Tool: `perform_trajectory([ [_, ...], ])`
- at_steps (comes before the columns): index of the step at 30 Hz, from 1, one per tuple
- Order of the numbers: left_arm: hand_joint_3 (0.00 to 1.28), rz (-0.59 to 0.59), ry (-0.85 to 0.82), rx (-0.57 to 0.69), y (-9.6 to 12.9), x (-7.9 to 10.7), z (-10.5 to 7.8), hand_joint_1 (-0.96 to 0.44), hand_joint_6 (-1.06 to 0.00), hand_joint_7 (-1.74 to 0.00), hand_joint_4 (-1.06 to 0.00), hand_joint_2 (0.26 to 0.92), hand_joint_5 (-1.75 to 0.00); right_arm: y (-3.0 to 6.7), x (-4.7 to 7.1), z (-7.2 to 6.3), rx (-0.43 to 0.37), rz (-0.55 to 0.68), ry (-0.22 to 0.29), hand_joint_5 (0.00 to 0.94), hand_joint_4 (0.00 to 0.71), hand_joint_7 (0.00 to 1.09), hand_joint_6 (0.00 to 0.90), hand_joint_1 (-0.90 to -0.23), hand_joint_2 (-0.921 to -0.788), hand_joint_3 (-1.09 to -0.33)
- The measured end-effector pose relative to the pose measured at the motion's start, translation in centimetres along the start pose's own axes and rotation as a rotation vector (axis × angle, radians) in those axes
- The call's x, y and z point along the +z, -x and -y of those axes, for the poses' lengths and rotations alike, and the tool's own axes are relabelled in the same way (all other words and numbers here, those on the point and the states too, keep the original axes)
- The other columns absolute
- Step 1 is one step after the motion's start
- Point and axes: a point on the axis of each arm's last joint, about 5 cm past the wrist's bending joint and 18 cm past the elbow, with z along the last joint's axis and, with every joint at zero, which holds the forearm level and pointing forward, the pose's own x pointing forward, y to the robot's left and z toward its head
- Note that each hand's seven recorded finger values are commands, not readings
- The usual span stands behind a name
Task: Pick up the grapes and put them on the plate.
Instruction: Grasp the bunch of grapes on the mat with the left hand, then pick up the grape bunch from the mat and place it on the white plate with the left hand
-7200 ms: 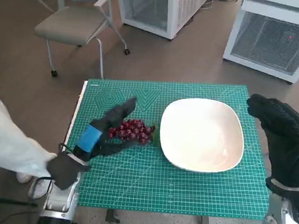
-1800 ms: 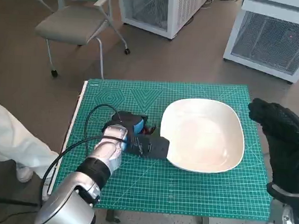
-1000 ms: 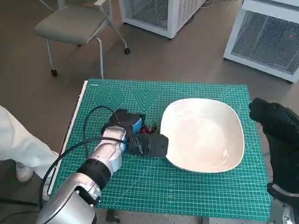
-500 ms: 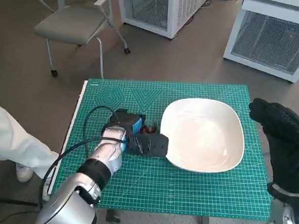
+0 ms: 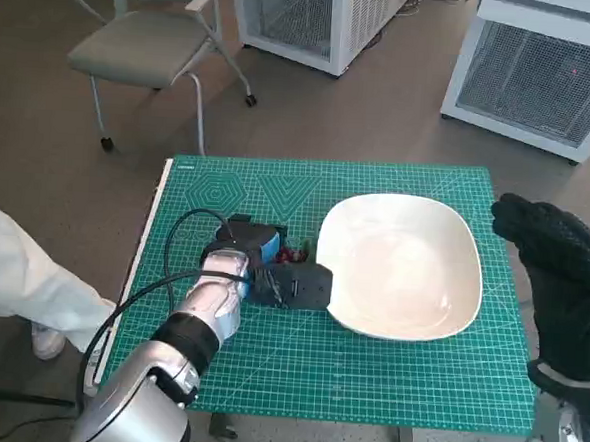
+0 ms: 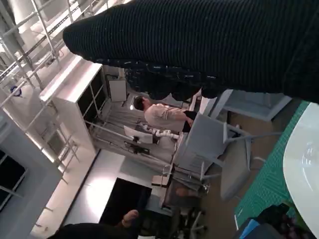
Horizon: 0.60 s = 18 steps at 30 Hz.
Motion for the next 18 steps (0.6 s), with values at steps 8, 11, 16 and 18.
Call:
perform_trajectory([
  [8,0.71,0.012,0.044,-0.002,-0.03,-0.22,-0.14,0.36,-0.49,-0.05,-0.28,0.774,-1.75,0.00,0.01,0.02,0.001,-0.001,0.001,0.002,0.354,0.68,-0.001,-0.646,-0.921,-0.697],
  [11,0.71,0.019,0.055,0.002,-0.03,-0.32,-0.26,0.36,-0.54,-0.07,-0.29,0.773,-1.74,-0.01,0.01,0.02,0.001,-0.001,0.001,0.002,0.354,0.68,-0.001,-0.647,-0.921,-0.696],
  [16,0.57,0.028,0.077,0.013,-0.02,-0.51,-0.63,0.32,-0.67,-0.25,-0.35,0.812,-1.64,-0.02,0.00,0.03,0.002,-0.001,0.000,0.003,0.355,0.68,-0.001,-0.648,-0.921,-0.695],
  [18,0.46,0.031,0.086,0.021,-0.02,-0.63,-0.86,0.22,-0.61,-0.63,-0.38,0.850,-1.56,-0.02,0.00,0.03,0.002,-0.001,0.000,0.003,0.355,0.68,-0.001,-0.649,-0.921,-0.695],
])
